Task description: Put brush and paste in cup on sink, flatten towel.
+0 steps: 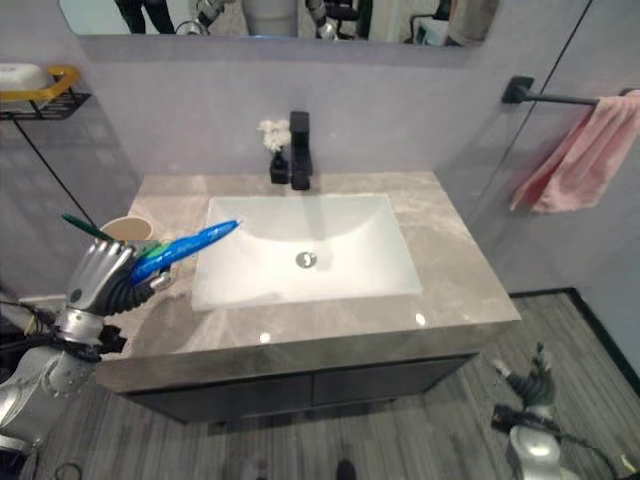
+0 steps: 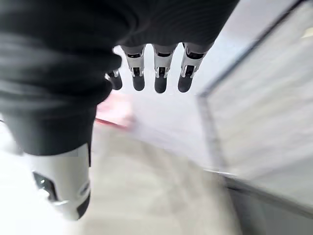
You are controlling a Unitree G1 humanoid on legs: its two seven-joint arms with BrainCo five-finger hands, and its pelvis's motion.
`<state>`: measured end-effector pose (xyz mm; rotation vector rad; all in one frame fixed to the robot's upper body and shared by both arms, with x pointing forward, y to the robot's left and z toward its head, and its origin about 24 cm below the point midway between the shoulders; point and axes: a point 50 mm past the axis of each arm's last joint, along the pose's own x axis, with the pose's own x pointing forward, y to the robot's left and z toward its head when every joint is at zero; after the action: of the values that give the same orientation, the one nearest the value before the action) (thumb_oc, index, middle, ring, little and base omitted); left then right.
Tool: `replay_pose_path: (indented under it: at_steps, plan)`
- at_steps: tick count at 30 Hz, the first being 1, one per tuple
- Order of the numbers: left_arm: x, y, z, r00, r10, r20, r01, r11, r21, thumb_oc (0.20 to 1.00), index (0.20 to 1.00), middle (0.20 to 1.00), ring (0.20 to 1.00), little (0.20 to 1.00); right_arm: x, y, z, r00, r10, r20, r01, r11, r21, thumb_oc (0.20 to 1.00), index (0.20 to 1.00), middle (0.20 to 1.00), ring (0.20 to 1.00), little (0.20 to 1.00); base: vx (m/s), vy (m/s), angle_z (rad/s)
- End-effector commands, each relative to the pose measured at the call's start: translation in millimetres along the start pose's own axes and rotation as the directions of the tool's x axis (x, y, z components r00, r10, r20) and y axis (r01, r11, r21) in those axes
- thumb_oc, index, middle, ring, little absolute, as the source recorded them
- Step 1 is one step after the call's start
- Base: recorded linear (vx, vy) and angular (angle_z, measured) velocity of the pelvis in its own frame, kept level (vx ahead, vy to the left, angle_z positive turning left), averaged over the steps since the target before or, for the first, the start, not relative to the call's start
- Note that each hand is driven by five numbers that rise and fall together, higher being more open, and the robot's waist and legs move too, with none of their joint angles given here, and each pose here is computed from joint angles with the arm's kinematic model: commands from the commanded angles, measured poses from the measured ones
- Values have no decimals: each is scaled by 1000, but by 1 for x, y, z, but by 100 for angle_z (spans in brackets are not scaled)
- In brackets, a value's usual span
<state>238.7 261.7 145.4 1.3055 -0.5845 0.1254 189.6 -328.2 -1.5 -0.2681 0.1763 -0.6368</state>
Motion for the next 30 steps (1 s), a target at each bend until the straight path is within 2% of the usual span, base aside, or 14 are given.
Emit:
replay_pose_path:
  at_steps: [1, 4, 6, 8, 9, 13, 16, 18, 19, 21, 23, 24, 25, 30]
  plan:
    - [33, 32, 8, 969, 230, 84, -233, 972, 22, 200, 200, 200, 200, 200, 21, 1, 76, 939, -20, 342, 11, 999, 30, 1000, 1000, 1000, 1000, 1000, 0, 0, 0]
    - [47, 42, 20, 948, 285, 142, -287, 958, -2, 200, 200, 200, 200, 200, 20, 25, 131, 841, 59, 538, -114, 991, 69, 1000, 1000, 1000, 1000, 1000, -1, 2, -4]
    - [51, 45, 22, 942, 296, 157, -299, 954, -3, 200, 200, 200, 200, 200, 19, 33, 143, 813, 90, 575, -167, 983, 81, 1000, 1000, 1000, 1000, 1000, -5, -2, -5]
    - [59, 50, 30, 930, 309, 199, -313, 950, -13, 200, 200, 200, 200, 200, 13, 54, 165, 759, 161, 631, -305, 944, 127, 1000, 1000, 1000, 1000, 1000, -3, -3, -2]
    - [71, 52, 40, 915, 329, 233, -329, 943, -42, 200, 200, 200, 200, 200, 7, 91, 186, 703, 257, 664, -488, 853, 187, 1000, 1000, 1000, 1000, 1000, 0, 0, 0]
    - [78, 54, 47, 905, 345, 251, -339, 938, -67, 200, 200, 200, 200, 200, 1, 117, 200, 660, 327, 676, -603, 767, 217, 1000, 1000, 1000, 1000, 1000, -2, -2, 1]
    - [91, 59, 61, 877, 377, 296, -363, 926, -105, 200, 200, 200, 200, 200, -21, 170, 223, 547, 481, 685, -798, 548, 251, 1000, 1000, 1000, 1000, 1000, -8, -14, 11]
    - [95, 62, 63, 871, 385, 304, -369, 923, -110, 200, 200, 200, 200, 200, -27, 180, 232, 517, 499, 696, -828, 498, 258, 1000, 1000, 1000, 1000, 1000, 0, 0, 0]
    - [100, 63, 69, 862, 395, 317, -375, 918, -126, 200, 200, 200, 200, 200, -40, 198, 244, 467, 529, 708, -875, 394, 282, 1000, 1000, 1000, 1000, 1000, 0, 0, 0]
    - [103, 64, 72, 857, 401, 324, -378, 916, -131, 200, 200, 200, 200, 200, -45, 205, 251, 446, 533, 719, -890, 350, 292, 1000, 1000, 1000, 1000, 1000, 0, 0, 0]
    - [110, 67, 80, 839, 413, 355, -386, 911, -147, 200, 200, 200, 200, 200, -64, 219, 269, 369, 535, 760, -929, 219, 297, 1000, 1000, 1000, 1000, 1000, 0, 0, 0]
    - [111, 68, 80, 838, 413, 356, -387, 911, -146, 200, 200, 200, 200, 200, -64, 218, 269, 369, 534, 761, -929, 218, 298, 1000, 1000, 1000, 1000, 1000, 0, 0, 0]
    - [113, 69, 87, 822, 425, 378, -391, 905, -166, 200, 200, 200, 200, 200, -75, 223, 278, 333, 521, 786, -942, 147, 301, 1000, 1000, 1000, 1000, 1000, 0, 0, 0]
    - [115, 72, 97, 794, 431, 429, -393, 902, -177, 200, 200, 200, 200, 200, -92, 224, 300, 279, 447, 850, -954, 24, 300, 1000, 1000, 1000, 1000, 1000, 10, 8, 12]
